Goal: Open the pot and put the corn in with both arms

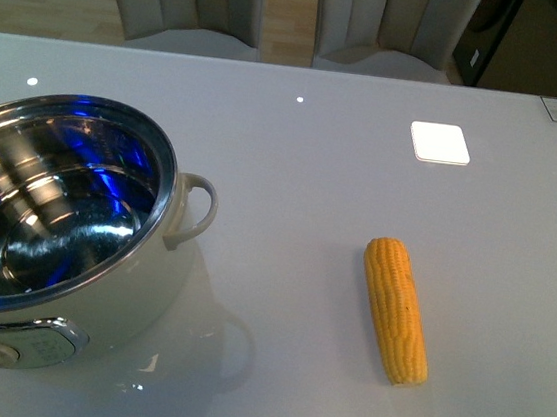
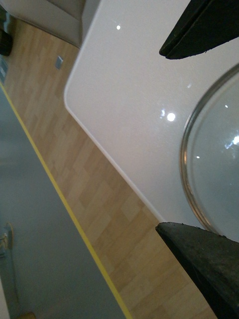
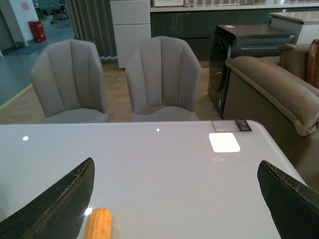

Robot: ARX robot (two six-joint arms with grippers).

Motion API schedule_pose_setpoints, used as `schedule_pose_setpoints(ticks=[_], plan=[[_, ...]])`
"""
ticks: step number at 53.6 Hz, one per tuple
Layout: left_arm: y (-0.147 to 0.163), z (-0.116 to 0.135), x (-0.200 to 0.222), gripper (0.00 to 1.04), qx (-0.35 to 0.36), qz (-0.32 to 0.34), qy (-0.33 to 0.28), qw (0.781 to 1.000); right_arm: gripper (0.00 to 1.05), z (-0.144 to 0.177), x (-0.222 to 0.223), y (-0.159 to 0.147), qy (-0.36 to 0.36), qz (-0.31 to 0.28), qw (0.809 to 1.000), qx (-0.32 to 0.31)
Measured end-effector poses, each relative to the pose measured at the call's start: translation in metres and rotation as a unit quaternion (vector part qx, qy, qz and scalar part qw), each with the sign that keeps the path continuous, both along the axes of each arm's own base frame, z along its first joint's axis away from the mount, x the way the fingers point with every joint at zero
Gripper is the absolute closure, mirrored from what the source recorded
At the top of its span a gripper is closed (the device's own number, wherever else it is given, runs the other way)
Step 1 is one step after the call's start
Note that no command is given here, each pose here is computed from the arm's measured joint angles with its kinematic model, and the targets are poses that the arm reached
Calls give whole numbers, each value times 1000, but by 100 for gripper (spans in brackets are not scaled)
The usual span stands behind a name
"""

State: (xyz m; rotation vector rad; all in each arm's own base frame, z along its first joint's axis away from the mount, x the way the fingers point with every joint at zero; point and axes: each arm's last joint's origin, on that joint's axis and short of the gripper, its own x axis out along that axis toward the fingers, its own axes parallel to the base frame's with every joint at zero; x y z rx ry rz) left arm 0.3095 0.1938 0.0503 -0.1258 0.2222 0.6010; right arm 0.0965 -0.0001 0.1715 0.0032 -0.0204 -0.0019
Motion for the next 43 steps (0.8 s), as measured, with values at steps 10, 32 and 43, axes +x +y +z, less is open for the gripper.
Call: schedule_pose_setpoints(ticks=[10, 32, 43], plan=[[-17, 67, -14, 7, 35, -27, -58, 997, 9, 0, 0, 0, 0, 0, 1000, 0], [-69, 69, -45, 61, 44, -275, -104, 955, 9, 0, 0, 0, 0, 0, 1000, 0], [-138, 89, -100, 101, 50, -294, -103, 949, 9, 0, 0, 0, 0, 2, 1000, 0]])
